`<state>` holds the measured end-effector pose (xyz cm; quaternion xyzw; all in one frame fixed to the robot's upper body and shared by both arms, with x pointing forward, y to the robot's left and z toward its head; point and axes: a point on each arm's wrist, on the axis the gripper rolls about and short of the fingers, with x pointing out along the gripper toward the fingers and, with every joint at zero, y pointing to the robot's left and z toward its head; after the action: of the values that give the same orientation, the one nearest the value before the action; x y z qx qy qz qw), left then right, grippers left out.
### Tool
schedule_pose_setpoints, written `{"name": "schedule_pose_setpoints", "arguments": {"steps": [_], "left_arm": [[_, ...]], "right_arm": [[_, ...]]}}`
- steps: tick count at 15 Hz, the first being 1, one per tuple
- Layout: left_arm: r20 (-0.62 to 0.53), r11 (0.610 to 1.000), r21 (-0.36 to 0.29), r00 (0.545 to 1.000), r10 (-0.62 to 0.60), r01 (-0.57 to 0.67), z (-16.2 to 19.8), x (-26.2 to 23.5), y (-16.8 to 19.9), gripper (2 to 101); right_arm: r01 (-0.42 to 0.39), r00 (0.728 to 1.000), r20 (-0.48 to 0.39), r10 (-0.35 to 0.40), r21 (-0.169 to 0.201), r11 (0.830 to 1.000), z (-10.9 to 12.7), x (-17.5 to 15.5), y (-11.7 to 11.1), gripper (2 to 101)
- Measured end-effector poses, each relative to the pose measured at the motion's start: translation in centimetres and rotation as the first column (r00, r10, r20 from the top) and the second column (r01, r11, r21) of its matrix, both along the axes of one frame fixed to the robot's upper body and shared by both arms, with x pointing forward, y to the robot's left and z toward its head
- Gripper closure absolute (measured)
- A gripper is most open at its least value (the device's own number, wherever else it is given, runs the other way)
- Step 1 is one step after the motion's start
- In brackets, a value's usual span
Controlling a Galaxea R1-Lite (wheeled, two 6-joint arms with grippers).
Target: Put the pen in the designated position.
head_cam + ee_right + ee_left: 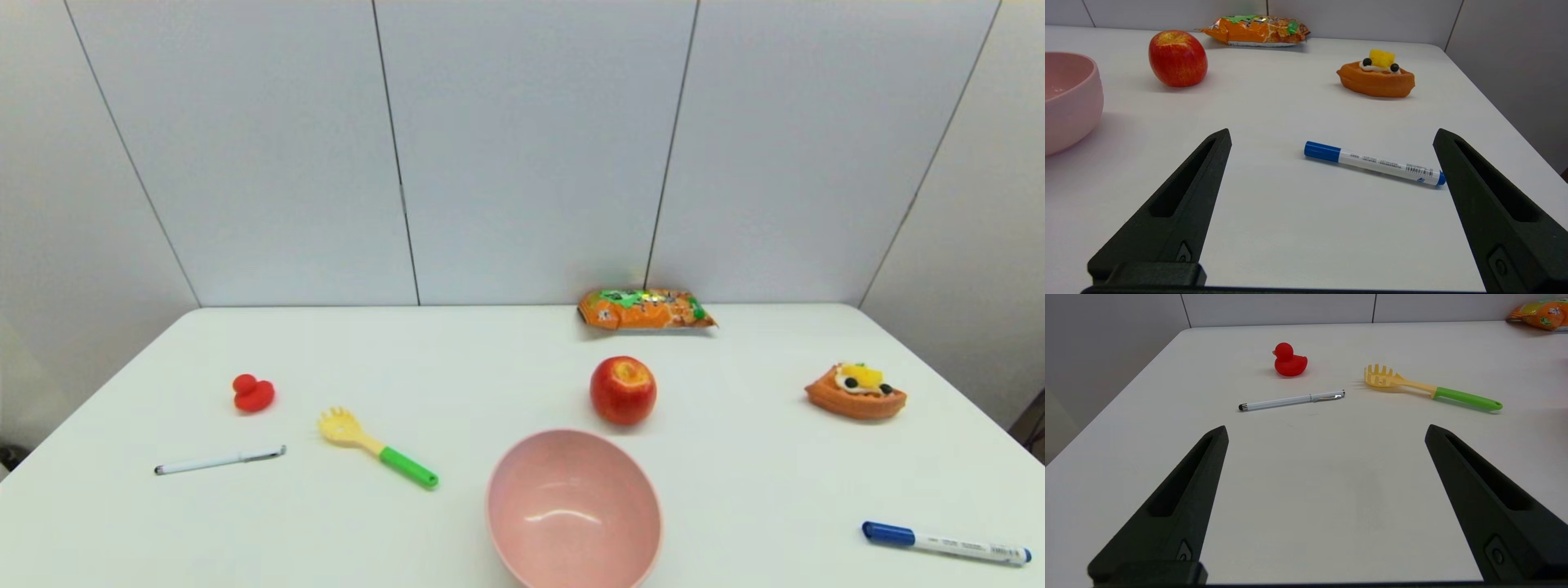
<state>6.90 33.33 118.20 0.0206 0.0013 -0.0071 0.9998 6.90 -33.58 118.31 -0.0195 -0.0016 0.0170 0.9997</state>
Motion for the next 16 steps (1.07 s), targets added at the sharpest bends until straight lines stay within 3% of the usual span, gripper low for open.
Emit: {"name": "schedule_pose_setpoints", "arguments": {"steps": [16], "left_arm": [[0.0, 1.0, 0.0, 1.0, 0.0, 0.0, 0.0, 0.0, 0.0, 5.4]], "right_arm": [[0.0, 1.0, 0.0, 0.0, -0.001, 1.0, 0.0, 0.0, 0.0, 4.3]]}}
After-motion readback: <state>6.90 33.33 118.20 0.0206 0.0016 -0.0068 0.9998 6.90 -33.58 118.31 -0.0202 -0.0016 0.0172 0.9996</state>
